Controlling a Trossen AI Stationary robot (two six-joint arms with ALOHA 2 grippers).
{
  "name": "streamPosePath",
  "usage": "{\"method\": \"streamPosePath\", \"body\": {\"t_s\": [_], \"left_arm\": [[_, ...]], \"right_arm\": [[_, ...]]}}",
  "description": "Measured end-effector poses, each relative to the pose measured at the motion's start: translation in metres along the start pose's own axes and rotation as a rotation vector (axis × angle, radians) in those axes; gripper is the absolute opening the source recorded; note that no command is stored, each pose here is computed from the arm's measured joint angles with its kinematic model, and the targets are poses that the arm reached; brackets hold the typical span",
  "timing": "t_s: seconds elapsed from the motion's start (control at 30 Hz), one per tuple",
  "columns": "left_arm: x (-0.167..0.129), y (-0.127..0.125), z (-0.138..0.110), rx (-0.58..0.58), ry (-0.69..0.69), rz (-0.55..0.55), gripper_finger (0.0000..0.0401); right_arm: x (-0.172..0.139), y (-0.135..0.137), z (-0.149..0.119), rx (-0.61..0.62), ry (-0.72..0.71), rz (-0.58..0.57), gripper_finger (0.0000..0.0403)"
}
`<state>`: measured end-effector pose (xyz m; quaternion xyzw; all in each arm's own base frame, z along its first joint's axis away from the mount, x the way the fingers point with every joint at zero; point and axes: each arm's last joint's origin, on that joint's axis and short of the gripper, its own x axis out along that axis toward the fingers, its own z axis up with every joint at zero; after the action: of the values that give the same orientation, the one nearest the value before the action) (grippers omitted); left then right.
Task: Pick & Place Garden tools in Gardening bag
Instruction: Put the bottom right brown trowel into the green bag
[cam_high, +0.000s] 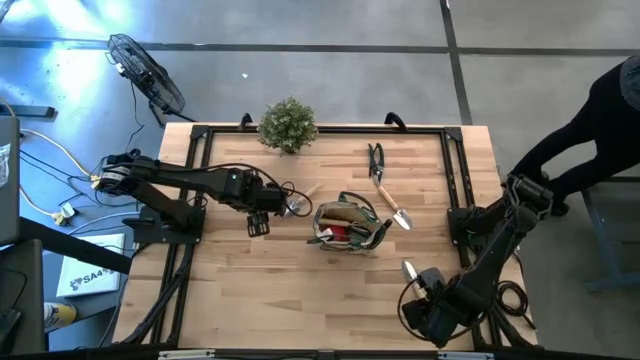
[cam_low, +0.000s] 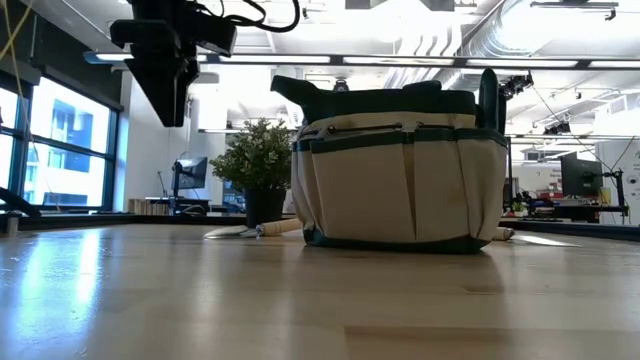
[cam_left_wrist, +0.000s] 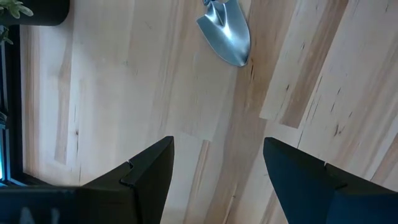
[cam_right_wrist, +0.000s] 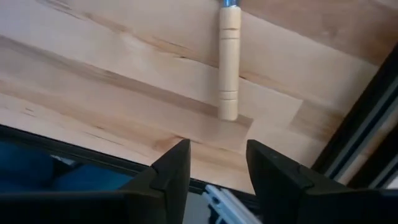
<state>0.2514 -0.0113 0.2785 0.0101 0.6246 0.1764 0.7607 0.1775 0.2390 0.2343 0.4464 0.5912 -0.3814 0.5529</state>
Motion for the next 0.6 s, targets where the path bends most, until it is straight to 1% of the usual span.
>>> {"method": "streamPosePath", "body": {"t_s": [0.2,0.3,0.4,0.6], "left_arm": [[0.0,0.0,0.0,0.0,0.0,0.001,0.0239],[0.0,0.0,0.0,0.0,0.0,0.002,0.0239],[0.0,0.0,0.0,0.0,0.0,0.002,0.0239],[0.0,0.0,0.0,0.001,0.0,0.002,0.0239]], "right_arm": [[0.001,0.004,0.007,0.041,-0.003,0.003,0.0148],[0.013,0.003,0.011,0.053,0.015,-0.009,0.0148],[0.026,-0.001,0.016,0.053,0.053,-0.063,0.0148],[0.044,-0.008,0.023,0.07,0.033,-0.08,0.0148]]}}
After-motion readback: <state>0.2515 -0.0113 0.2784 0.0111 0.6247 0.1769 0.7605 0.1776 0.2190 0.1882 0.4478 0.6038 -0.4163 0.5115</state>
